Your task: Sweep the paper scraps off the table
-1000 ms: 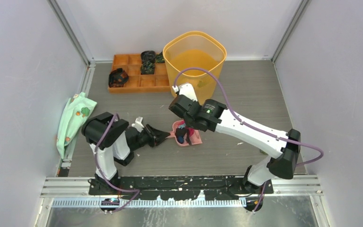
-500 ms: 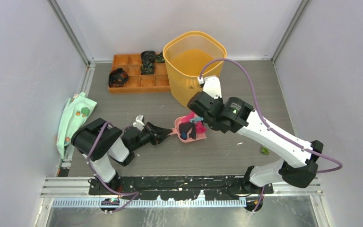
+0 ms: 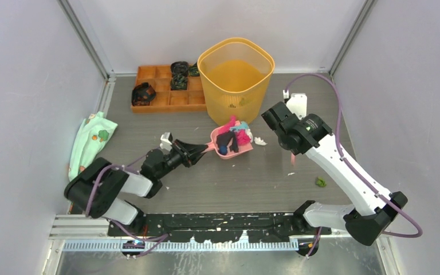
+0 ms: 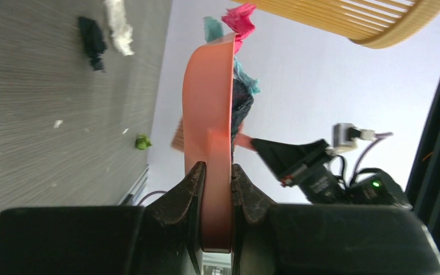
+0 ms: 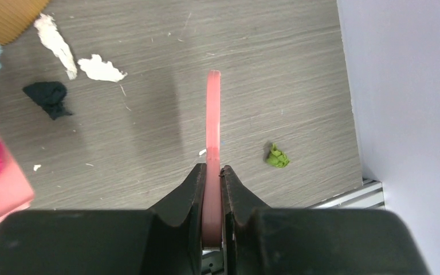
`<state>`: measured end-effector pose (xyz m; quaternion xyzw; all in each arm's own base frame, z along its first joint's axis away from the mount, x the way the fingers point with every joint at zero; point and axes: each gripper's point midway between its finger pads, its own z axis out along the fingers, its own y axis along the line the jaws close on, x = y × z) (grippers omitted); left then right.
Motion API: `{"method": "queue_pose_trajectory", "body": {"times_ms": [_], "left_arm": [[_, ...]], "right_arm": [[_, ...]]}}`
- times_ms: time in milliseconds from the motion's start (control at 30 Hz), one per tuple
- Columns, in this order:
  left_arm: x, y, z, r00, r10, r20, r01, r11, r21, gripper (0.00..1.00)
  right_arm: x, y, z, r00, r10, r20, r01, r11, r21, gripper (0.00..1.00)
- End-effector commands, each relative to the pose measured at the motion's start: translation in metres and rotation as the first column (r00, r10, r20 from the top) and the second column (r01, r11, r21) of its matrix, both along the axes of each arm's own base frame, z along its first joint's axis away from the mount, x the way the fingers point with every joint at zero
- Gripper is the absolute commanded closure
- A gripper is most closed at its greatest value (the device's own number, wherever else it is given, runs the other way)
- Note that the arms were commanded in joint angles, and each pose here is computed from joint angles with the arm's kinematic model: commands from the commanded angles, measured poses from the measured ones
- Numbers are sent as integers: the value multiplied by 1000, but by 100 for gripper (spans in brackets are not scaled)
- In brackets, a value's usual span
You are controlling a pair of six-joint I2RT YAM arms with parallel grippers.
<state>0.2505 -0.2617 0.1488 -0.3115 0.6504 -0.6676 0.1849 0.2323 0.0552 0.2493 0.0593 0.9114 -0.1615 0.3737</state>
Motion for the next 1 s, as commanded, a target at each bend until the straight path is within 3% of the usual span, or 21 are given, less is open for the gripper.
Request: {"method": "queue_pose_trajectory", "body": {"times_ms": [0,133,400,600,800,967], "left_arm": [[5,-3,46,999,9,41,-8,1000,-28,99],[3,2,70,999,25,36,-27,997,69,99],[4,4,155,992,15,124,-25,996,80,100],[25,-2,216,982,3,189,-22,995,98,99],[77,-1,282,967,-4,254,-27,993,117,99],[149,-8,305,962,-51,267,8,987,159,100]], "right_arm": [[6,1,-8,1000,14,-11,-14,1000,26,99],[10,5,-21,999,21,-37,-20,999,39,100],[14,10,-40,997,29,-69,-24,997,73,99],[11,8,-41,997,34,-67,-28,996,87,99],[6,2,-37,998,37,-56,-31,994,106,100],[1,0,-31,998,39,-44,-34,992,122,100]]}}
